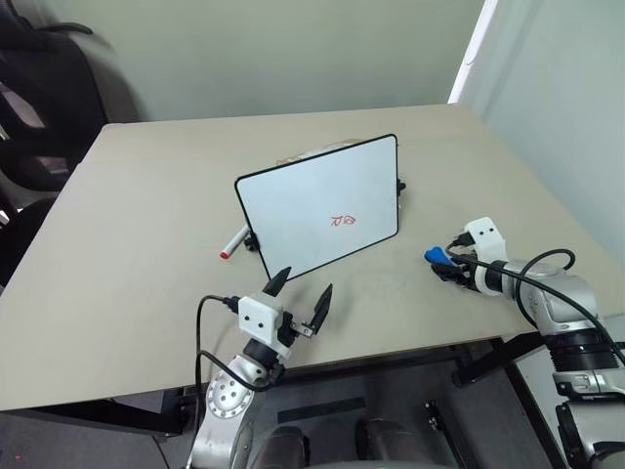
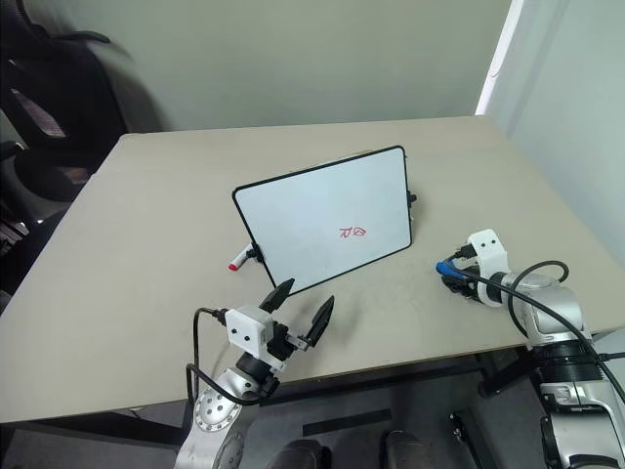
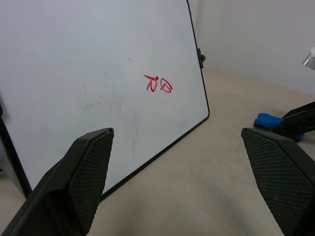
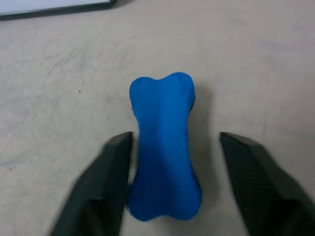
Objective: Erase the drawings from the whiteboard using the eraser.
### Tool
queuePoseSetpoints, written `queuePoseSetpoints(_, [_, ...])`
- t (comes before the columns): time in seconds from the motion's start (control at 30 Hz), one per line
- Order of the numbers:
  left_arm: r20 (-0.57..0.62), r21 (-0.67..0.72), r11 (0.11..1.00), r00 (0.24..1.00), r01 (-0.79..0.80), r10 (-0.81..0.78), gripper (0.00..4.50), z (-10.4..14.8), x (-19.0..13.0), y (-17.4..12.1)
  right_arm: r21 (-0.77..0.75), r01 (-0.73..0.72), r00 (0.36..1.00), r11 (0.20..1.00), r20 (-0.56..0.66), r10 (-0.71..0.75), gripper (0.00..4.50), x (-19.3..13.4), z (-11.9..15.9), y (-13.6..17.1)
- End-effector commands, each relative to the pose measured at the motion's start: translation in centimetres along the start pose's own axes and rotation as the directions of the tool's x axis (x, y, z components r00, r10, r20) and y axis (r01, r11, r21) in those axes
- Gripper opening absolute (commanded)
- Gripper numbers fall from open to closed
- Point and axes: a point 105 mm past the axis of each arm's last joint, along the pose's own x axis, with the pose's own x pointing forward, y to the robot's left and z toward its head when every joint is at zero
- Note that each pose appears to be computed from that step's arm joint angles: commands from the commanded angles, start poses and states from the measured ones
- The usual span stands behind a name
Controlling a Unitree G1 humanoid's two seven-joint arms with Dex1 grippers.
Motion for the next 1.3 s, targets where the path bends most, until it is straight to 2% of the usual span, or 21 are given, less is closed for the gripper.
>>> queuePoseSetpoints(0.03, [0.05, 0.008, 1.0, 0.999, 0.006, -0.006, 4.5, 1.1, 0.1, -0.2, -0.041, -0.008, 0.999, 0.999, 0.044, 0.01, 1.39, -0.6, 1.5, 0.0])
queuePoseSetpoints(0.1, [0.051, 0.009, 1.0, 0.999, 0.005, -0.005, 4.5, 1.1, 0.1, -0.2, -0.049, -0.015, 0.999, 0.999, 0.047, 0.017, 0.76, -0.8, 1.6, 0.2])
queuePoseSetpoints(0.17, [0.051, 0.01, 1.0, 0.999, 0.005, -0.006, 4.5, 1.2, 0.0, -0.2, -0.054, -0.018, 0.998, 0.998, 0.058, 0.021, 0.38, -1.1, 1.9, 0.3])
queuePoseSetpoints(0.33, [0.051, 0.015, 1.0, 0.999, 0.008, -0.008, 4.5, 1.3, -0.1, -0.2, -0.11, -0.065, 0.986, 0.992, 0.143, 0.08, 0.38, -2.6, 4.6, 2.3])
queuePoseSetpoints(0.43, [0.05, 0.017, 1.0, 0.999, 0.008, -0.009, 4.5, 1.3, -0.1, -0.1, -0.161, -0.111, 0.968, 0.981, 0.208, 0.144, 0.38, -2.8, 7.3, 4.9])
queuePoseSetpoints(0.6, [0.049, 0.019, 1.0, 0.999, 0.012, -0.013, 4.5, 1.4, 0.0, -0.2, -0.199, -0.172, 0.943, 0.965, 0.251, 0.22, 0.38, -1.2, 10.8, 8.6])
queuePoseSetpoints(0.7, [0.049, 0.018, 1.0, 0.999, 0.014, -0.015, 4.5, 1.4, -0.1, -0.3, -0.207, -0.202, 0.934, 0.957, 0.252, 0.252, 0.38, 0.2, 12.0, 10.1])
queuePoseSetpoints(0.97, [0.054, 0.021, 1.0, 0.999, 0.006, -0.007, 4.5, 1.8, -0.5, -0.4, -0.216, -0.242, 0.932, 0.946, 0.217, 0.289, 0.38, 3.2, 12.1, 11.9])
queuePoseSetpoints(1.3, [0.062, 0.019, 1.0, 0.998, -0.007, 0.006, 4.5, 2.1, -0.7, 0.0, -0.197, -0.231, 0.957, 0.953, 0.13, 0.259, 0.38, 5.5, 9.3, 11.5])
